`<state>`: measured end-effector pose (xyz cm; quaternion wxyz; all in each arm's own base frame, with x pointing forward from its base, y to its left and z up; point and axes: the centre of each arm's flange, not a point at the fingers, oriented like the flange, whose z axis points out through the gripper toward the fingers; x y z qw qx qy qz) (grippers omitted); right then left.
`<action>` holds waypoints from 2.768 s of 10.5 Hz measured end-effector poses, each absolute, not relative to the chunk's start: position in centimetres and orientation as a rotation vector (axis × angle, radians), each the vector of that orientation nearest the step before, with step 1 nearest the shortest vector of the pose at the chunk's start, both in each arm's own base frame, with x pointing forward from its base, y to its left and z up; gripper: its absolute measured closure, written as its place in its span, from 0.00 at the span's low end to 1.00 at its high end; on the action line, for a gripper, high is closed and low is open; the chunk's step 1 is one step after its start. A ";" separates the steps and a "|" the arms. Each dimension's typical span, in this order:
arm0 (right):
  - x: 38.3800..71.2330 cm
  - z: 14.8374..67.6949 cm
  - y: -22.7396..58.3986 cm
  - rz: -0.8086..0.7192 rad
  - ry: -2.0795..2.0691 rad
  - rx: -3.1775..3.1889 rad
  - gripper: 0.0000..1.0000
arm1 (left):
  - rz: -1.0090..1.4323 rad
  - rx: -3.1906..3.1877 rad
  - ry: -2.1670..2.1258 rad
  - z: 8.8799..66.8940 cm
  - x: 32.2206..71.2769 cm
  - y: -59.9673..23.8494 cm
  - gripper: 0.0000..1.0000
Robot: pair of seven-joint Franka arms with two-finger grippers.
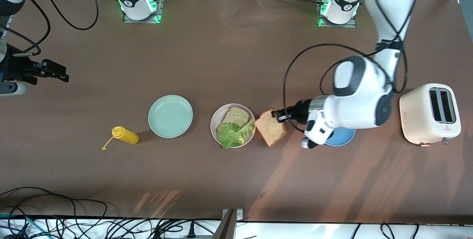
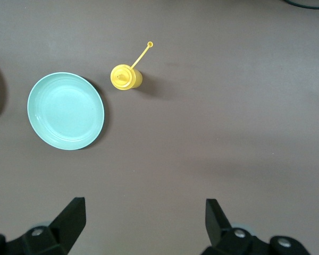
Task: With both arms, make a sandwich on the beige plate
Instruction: 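Carry the bread slice over the beige plate with the left gripper, then lower the bread onto the lettuce and open the left gripper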
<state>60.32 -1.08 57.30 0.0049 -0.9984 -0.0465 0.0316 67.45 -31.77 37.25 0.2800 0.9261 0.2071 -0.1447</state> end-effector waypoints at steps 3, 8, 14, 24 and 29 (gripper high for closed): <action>60.3 57.2 -1.5 0.102 -0.135 -3.128 0.00 | -0.243 2.411 0.632 34.6 67.2 -37.1 0.91; 60.4 56.9 -2.0 0.110 -0.120 -3.129 0.00 | -0.249 2.413 0.610 33.1 65.2 -41.2 0.91; 60.5 56.6 -2.5 0.118 -0.107 -3.129 0.00 | -0.298 2.445 0.606 29.3 63.7 -43.0 0.91; 60.5 56.6 -2.5 0.118 -0.106 -3.129 0.00 | -0.406 2.504 0.654 24.3 61.7 -41.9 0.19; 60.5 56.6 -2.5 0.119 -0.106 -3.129 0.00 | -0.467 2.555 0.669 21.7 60.6 -40.7 0.00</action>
